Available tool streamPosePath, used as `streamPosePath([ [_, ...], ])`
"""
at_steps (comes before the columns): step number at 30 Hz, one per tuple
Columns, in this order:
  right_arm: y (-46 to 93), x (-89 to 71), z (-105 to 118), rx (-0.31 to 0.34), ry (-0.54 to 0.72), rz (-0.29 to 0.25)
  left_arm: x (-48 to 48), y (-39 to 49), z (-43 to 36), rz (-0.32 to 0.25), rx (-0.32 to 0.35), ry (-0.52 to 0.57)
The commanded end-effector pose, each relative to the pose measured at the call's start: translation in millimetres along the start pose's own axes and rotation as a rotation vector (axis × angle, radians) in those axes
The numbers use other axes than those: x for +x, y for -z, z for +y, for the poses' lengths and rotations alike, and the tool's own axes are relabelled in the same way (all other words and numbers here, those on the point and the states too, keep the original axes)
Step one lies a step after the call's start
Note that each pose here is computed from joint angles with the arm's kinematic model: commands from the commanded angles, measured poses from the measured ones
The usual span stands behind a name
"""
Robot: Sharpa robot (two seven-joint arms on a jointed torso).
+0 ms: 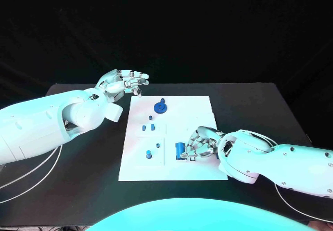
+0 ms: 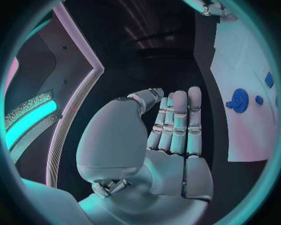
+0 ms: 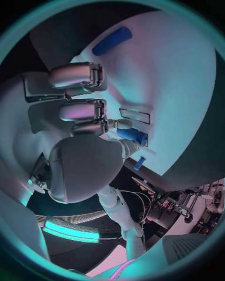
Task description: Assemble the parts on the task board
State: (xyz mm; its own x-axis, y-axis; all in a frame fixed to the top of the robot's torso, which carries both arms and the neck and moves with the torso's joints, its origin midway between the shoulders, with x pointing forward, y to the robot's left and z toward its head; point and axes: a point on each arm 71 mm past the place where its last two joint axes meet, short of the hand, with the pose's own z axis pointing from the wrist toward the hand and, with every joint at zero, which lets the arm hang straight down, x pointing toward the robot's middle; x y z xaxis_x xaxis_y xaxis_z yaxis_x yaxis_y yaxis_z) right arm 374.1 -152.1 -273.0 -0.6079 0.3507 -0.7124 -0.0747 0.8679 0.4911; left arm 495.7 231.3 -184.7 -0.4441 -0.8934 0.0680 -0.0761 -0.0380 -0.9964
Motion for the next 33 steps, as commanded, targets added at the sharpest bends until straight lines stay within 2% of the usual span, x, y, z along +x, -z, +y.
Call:
streamPosePath([
  [1,-0.1,-1.6,0,-0.005,0.027,-0.027,2.0,-0.5,-0.9,0.014,0.006,0.009],
  [13,8.6,-6.9,-5,-0.041,-0.020,-0.052,2.1,-0.7,-0.9,0.014,0.007,0.009],
  [18,16.1,-20.0,-14,-0.055,-0.070,-0.092,2.3,-0.7,-1.1,0.014,0.011,0.009],
  [22,24.9,-37.3,-26,-0.051,-0.097,-0.120,2.7,-0.6,-1.4,0.015,0.015,0.009],
  [28,39.6,-62.1,-50,-0.001,-0.057,-0.150,5.8,-0.2,-1.9,0.021,0.024,0.016],
  [33,48.6,-71.4,-68,0.040,-0.008,-0.162,8.5,0.2,-1.9,0.028,0.030,0.022],
])
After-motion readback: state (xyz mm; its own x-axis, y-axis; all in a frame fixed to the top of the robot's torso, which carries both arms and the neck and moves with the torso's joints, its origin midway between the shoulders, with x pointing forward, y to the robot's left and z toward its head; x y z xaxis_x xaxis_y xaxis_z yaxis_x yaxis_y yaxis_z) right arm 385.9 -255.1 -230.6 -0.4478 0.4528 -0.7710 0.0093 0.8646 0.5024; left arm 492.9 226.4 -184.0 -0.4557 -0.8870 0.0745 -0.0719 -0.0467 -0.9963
